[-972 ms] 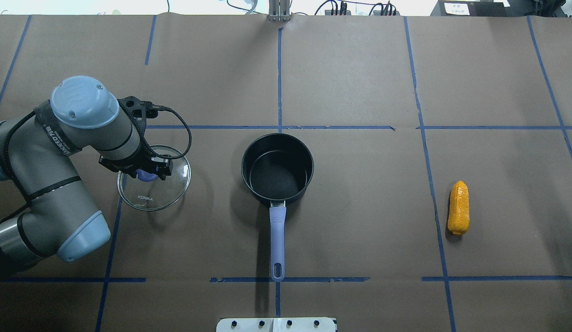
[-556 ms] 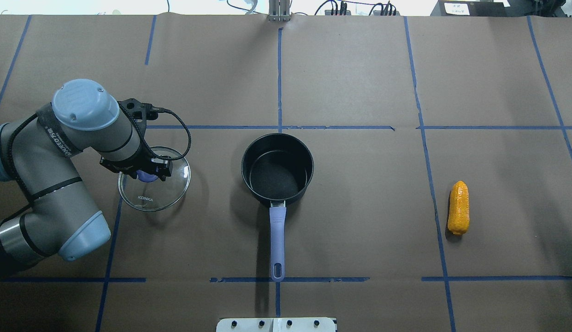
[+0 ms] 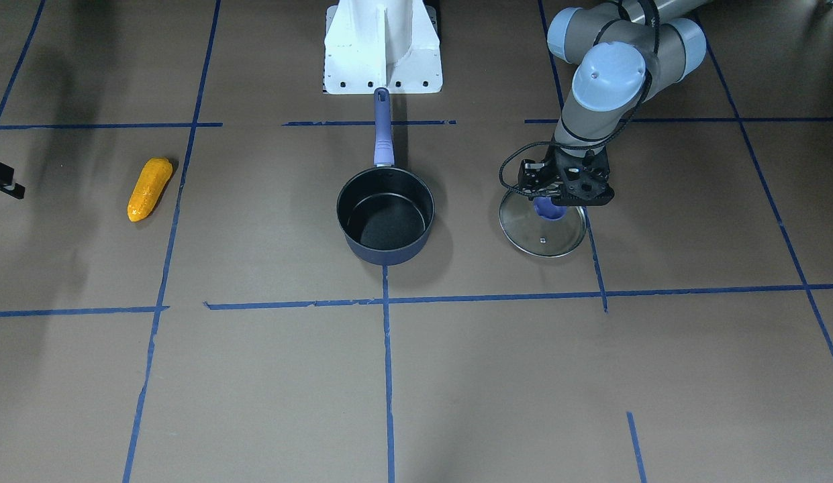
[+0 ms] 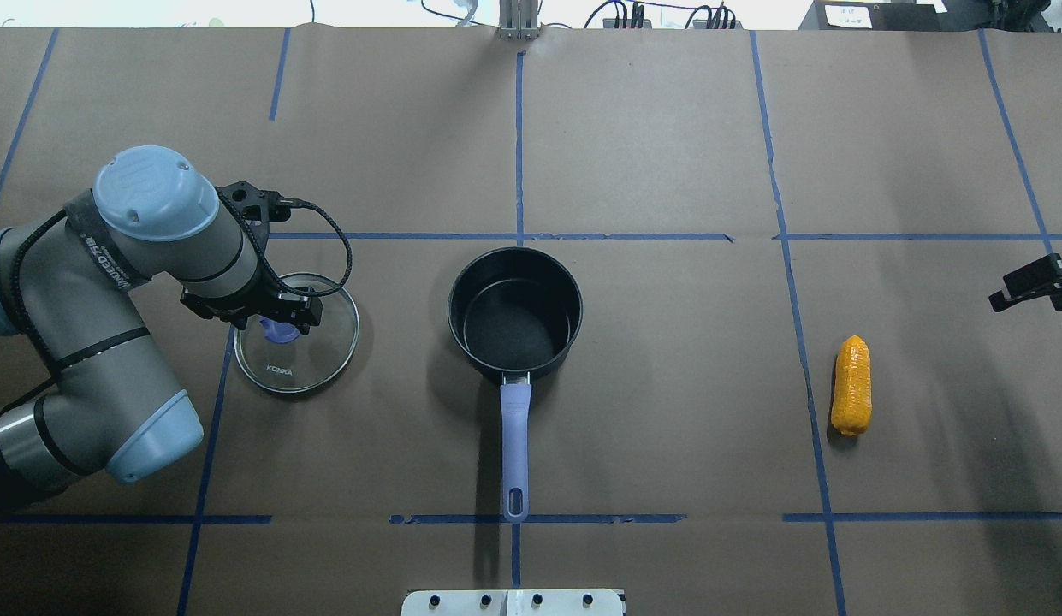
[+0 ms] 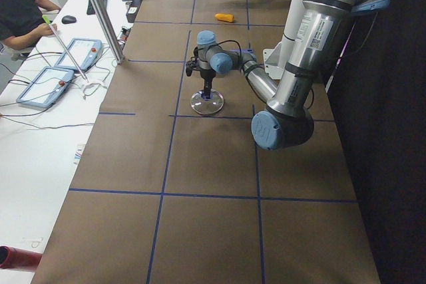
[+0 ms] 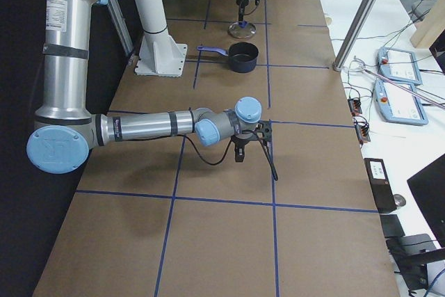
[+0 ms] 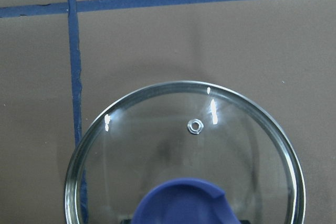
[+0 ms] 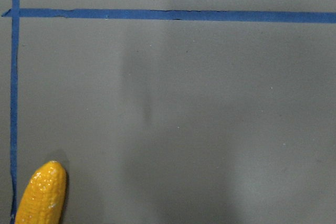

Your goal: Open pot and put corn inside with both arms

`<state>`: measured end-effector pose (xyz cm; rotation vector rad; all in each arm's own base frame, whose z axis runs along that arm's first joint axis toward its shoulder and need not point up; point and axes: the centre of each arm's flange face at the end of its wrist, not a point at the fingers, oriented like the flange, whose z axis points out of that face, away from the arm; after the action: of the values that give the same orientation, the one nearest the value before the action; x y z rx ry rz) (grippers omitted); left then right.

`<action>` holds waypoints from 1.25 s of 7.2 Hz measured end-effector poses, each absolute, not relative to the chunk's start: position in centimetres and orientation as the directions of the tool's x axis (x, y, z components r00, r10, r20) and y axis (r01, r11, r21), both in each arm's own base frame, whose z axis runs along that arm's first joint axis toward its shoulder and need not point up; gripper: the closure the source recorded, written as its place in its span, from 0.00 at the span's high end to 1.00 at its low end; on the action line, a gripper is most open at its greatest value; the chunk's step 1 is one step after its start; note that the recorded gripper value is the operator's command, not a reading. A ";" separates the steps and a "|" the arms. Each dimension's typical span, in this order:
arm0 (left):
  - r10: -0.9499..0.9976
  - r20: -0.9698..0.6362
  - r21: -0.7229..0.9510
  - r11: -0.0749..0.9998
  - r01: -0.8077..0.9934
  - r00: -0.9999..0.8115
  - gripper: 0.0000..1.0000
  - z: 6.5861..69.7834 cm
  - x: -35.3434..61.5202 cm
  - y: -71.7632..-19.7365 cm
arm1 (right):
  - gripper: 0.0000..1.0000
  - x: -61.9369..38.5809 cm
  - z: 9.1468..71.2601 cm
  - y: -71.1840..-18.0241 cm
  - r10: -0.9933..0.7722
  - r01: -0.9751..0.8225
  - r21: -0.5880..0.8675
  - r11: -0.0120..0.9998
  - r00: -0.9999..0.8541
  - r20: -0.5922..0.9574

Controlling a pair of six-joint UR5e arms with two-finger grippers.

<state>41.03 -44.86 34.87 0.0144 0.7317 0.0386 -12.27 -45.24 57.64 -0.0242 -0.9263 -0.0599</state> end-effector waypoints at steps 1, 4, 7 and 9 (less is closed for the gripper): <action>0.036 -0.665 0.023 0.999 -0.028 0.746 1.00 35.3 40.6 -44.7 | 1.00 -13.5 56.9 -45.2 -0.024 0.042 0.000 0.999 0.590 0.807; -0.004 -0.658 -0.003 1.000 0.003 0.753 1.00 37.7 36.1 -46.1 | 1.00 -19.4 54.6 -43.9 0.071 -0.048 -0.053 0.997 0.573 0.817; 0.058 -0.662 0.049 0.998 -0.034 0.747 1.00 41.5 25.6 -47.7 | 0.99 -26.9 52.6 -40.3 0.191 -0.176 -0.108 0.978 0.573 0.797; 0.068 -0.675 0.055 0.998 -0.042 0.734 1.00 41.8 23.7 -47.9 | 0.99 -29.0 53.0 -38.4 0.238 -0.206 -0.142 0.968 0.584 0.776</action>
<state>23.72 -47.92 41.76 0.0366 0.7435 0.0601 -29.01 -38.37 52.96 -0.0379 -0.9112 0.2586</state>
